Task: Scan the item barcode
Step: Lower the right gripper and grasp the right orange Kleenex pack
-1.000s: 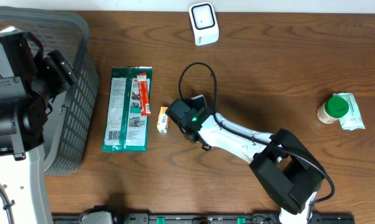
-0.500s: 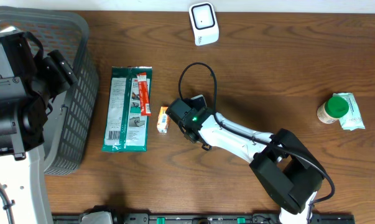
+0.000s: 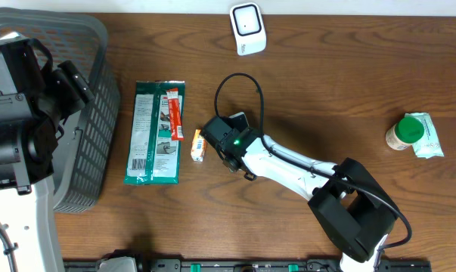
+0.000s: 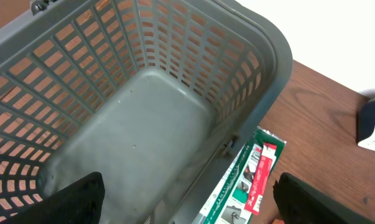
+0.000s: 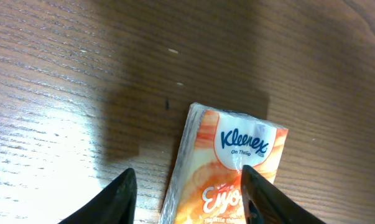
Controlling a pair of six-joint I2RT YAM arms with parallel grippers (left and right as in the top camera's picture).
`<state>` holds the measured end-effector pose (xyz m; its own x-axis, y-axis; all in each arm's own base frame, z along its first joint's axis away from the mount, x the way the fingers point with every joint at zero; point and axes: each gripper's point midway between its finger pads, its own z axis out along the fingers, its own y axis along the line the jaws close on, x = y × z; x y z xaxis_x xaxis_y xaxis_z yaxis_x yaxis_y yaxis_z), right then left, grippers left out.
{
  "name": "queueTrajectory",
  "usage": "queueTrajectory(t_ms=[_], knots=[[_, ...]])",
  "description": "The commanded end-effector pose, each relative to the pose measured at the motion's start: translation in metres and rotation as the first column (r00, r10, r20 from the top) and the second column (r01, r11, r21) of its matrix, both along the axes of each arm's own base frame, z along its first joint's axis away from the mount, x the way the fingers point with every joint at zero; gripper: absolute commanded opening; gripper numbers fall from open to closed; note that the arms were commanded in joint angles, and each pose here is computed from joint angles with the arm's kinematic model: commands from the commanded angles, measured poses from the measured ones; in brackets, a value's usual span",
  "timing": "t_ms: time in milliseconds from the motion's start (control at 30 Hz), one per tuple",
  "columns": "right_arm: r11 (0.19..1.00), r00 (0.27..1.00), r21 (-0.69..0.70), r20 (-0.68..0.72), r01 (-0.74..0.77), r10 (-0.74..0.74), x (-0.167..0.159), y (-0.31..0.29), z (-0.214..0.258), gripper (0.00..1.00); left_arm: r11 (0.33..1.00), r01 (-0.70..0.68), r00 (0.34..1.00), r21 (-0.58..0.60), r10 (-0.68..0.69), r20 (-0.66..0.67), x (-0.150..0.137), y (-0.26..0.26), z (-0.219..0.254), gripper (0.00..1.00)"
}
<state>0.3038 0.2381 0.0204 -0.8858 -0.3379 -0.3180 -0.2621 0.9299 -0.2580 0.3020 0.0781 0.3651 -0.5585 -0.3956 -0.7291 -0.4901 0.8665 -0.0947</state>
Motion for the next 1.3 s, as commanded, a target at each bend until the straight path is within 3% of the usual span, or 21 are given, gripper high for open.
queueTrajectory(t_ms=[0, 533, 867, 1267], knots=[[1.0, 1.0, 0.028, 0.023, -0.014, 0.013, 0.003, 0.007, 0.013, 0.45, 1.0, -0.012, 1.0, 0.005, 0.012, 0.0, -0.001, 0.003, 0.001, 0.88], [1.0, 1.0, -0.001, -0.002, -0.01, 0.01, -0.008, -0.008, -0.009, 0.37, 1.0, -0.012, 1.0, 0.005, 0.012, 0.0, -0.001, 0.003, 0.001, 0.88], [1.0, 1.0, -0.005, -0.007, -0.004, 0.004, -0.009, -0.012, -0.012, 0.25, 1.0, -0.012, 1.0, 0.005, 0.012, 0.0, -0.001, 0.003, 0.001, 0.88], [1.0, 1.0, -0.007, -0.008, -0.004, 0.004, -0.01, -0.013, -0.015, 0.25, 1.0, -0.012, 1.0, 0.005, 0.012, 0.0, -0.001, 0.003, 0.001, 0.88]])
